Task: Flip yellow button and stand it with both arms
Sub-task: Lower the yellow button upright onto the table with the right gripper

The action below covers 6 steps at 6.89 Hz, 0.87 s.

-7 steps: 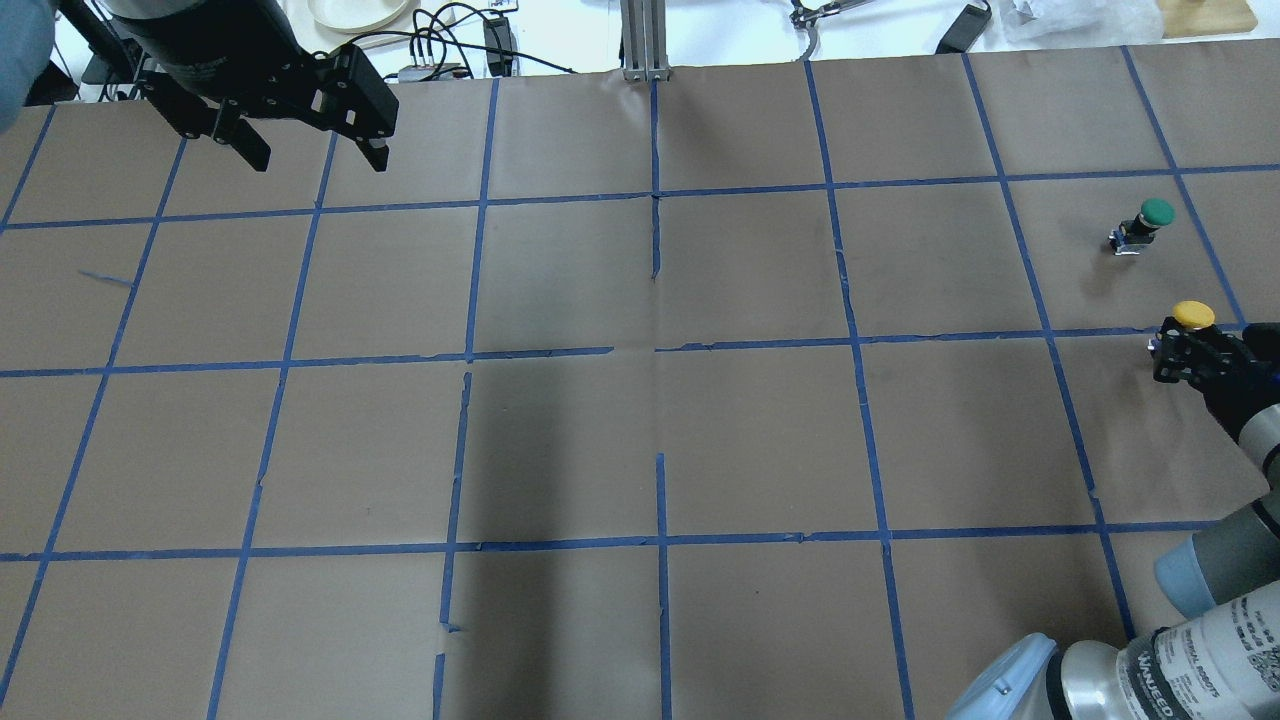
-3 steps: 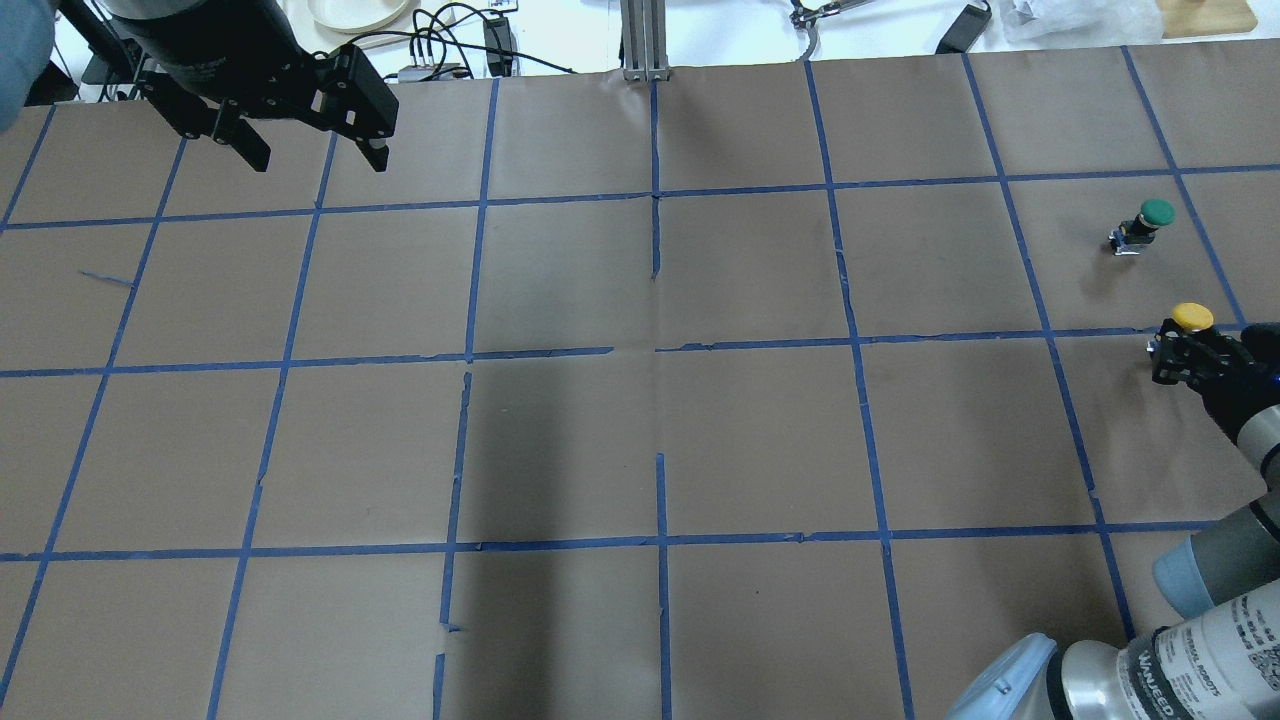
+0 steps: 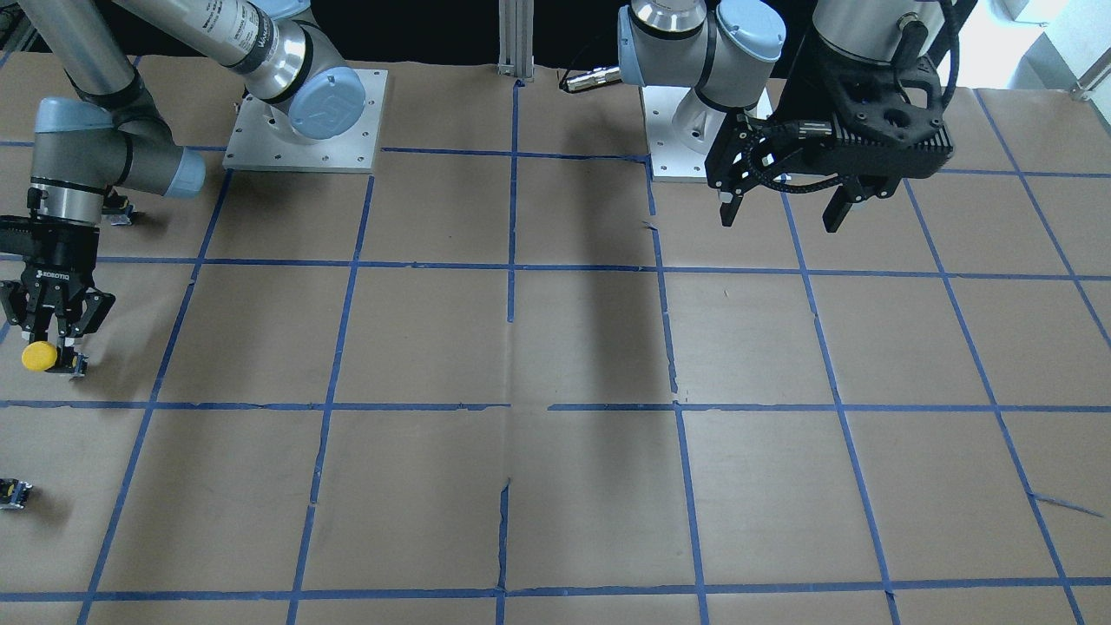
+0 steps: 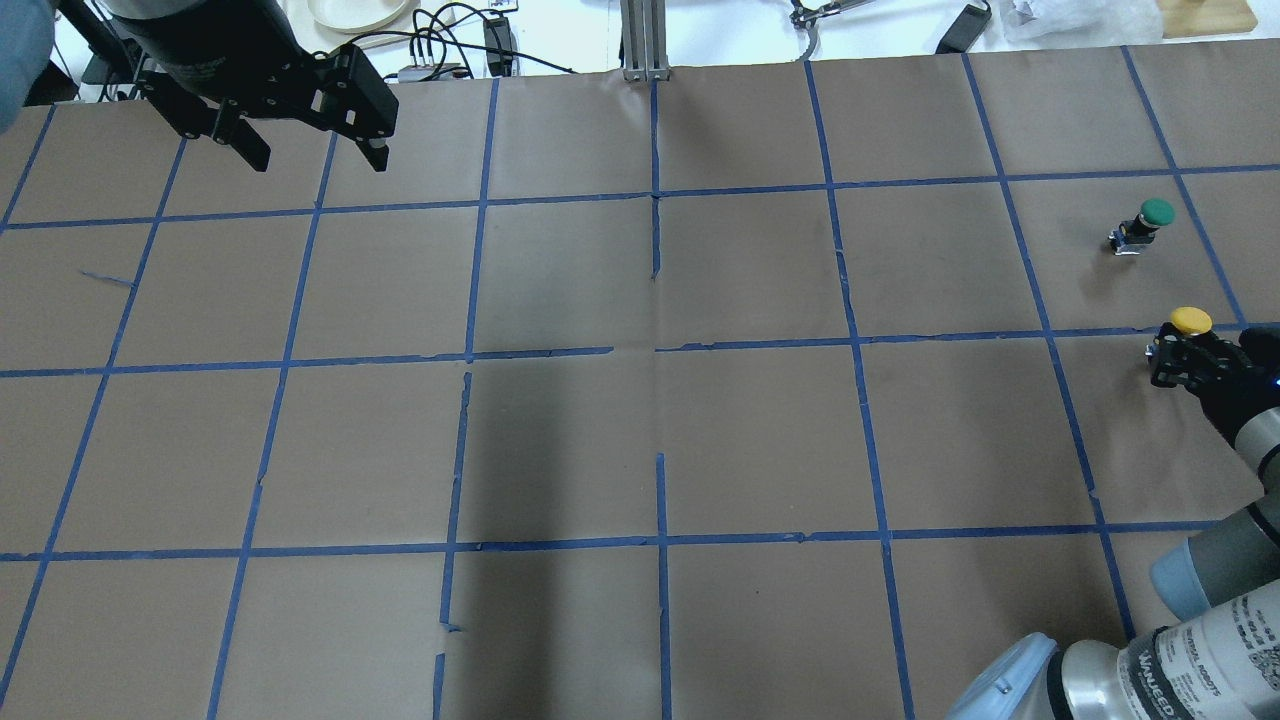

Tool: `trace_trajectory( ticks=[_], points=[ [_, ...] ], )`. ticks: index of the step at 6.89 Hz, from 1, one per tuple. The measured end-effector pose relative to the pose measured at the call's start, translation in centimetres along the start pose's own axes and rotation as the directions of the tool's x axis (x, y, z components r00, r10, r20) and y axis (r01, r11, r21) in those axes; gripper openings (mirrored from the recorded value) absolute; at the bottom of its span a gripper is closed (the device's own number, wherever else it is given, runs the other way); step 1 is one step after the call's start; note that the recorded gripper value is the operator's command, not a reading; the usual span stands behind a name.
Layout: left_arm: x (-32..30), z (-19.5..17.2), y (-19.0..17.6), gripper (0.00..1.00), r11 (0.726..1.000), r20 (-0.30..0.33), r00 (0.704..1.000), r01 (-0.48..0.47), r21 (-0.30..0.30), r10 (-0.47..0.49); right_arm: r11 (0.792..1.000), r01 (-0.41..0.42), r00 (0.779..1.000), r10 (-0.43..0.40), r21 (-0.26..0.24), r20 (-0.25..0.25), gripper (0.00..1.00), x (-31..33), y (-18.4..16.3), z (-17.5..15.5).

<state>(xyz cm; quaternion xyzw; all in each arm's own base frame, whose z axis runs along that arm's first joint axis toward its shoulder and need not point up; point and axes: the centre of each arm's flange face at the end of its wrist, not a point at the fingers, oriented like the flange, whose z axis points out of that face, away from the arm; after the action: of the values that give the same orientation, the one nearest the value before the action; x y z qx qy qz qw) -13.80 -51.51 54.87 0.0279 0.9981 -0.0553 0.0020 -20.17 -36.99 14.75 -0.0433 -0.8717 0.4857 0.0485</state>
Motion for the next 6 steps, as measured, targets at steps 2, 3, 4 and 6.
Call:
trace_trajectory(
  ticks=[2, 3, 4, 6],
  points=[
    [0.0, -0.01, -0.01, 1.0, 1.0, 0.0, 1.0, 0.0, 0.0, 0.0, 1.0, 0.0, 1.0, 0.0, -0.005, -0.008, 0.68, 0.05, 0.07, -0.04],
    [0.0, -0.04, -0.02, 1.0, 1.0, 0.0, 1.0, 0.0, 0.001, 0.0, 1.0, -0.001, 1.0, 0.001, -0.013, -0.019, 0.7, 0.17, 0.16, -0.04],
    [0.0, -0.02, -0.04, 1.0, 1.0, 0.0, 1.0, 0.0, 0.0, 0.0, 1.0, -0.002, 1.0, 0.002, -0.021, -0.031, 0.7, 0.28, 0.26, -0.05],
    [0.0, -0.05, -0.03, 1.0, 1.0, 0.0, 1.0, 0.0, 0.001, 0.0, 0.999, -0.004, 0.999, 0.003, -0.033, -0.047, 1.0, 0.42, 0.4, -0.08]
  ],
)
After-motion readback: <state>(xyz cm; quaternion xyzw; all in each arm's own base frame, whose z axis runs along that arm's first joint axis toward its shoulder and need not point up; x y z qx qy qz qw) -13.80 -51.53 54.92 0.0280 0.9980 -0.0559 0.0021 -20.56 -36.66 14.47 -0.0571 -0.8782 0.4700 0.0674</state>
